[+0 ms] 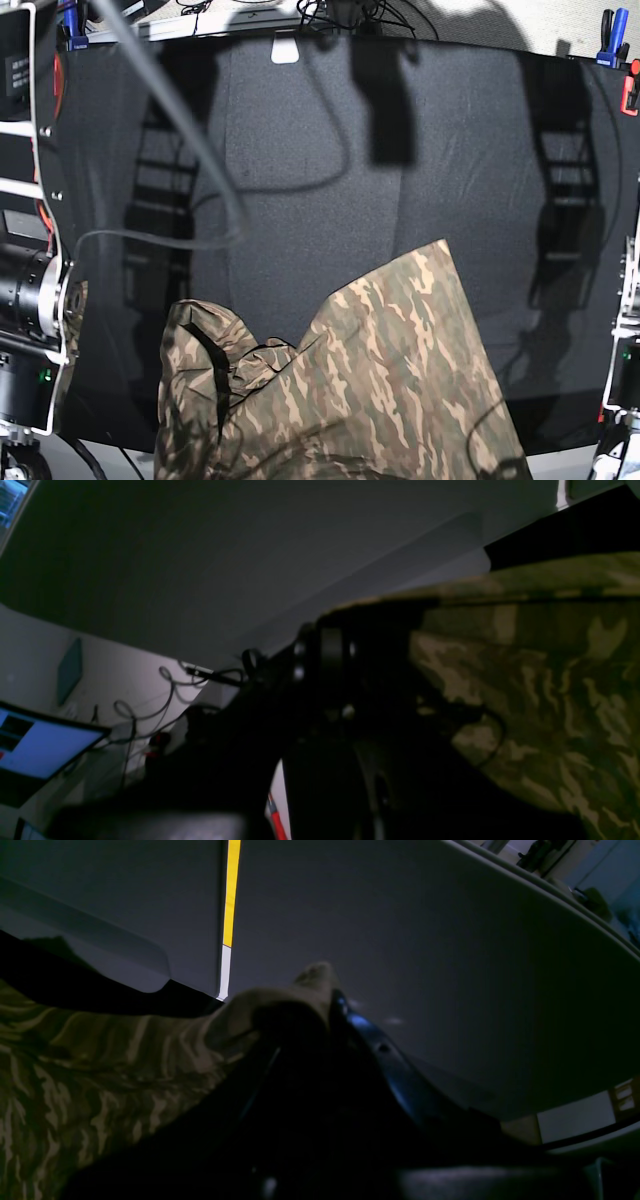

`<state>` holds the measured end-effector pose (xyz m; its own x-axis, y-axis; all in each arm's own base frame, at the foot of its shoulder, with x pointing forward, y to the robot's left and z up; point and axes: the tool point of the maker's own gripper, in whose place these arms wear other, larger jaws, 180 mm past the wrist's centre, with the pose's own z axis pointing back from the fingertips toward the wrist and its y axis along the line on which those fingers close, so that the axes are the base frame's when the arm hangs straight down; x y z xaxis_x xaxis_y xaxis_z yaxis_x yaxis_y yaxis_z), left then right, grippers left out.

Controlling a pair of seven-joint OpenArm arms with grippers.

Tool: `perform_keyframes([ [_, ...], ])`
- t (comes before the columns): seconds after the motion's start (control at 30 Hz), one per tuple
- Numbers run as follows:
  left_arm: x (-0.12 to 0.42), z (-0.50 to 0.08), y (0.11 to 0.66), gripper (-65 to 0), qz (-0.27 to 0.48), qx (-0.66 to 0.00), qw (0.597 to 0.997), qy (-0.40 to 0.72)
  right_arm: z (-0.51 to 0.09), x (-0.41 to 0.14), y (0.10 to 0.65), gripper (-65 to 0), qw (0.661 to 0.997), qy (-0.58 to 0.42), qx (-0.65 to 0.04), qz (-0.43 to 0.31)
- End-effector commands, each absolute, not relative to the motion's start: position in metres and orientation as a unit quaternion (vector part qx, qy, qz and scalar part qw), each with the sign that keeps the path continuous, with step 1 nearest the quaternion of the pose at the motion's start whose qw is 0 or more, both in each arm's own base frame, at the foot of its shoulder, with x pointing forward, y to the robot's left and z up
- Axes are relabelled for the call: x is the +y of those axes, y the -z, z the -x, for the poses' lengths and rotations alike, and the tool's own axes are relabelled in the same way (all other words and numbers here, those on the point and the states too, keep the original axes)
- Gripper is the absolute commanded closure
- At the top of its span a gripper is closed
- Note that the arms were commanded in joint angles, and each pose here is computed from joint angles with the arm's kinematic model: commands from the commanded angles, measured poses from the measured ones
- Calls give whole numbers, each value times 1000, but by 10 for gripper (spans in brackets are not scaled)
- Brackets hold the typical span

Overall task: Layout the t-shirt on the table in an organized manner, then fold the t-shirt properly
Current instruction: 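Hold the t-shirt raised with both grippers, letting it hang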

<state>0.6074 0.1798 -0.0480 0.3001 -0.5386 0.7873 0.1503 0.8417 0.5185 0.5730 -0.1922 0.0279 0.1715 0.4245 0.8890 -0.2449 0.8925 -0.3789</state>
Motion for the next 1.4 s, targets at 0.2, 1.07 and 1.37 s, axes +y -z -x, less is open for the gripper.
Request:
perform_keyframes([
  [0.2, 181, -609, 8, 0, -182, -584, 763, 208, -570, -189, -65, 0, 734, -213, -641, 72],
  [1.07, 184, -600, 28, 0, -96, -555, 807, 178, -558, -207, -81, 0, 717, -170, -675, -19],
  [1.37, 206, -590, 35, 0, -60, -536, 828, 153, -557, -197, -59, 0, 727, -185, -660, -39],
])
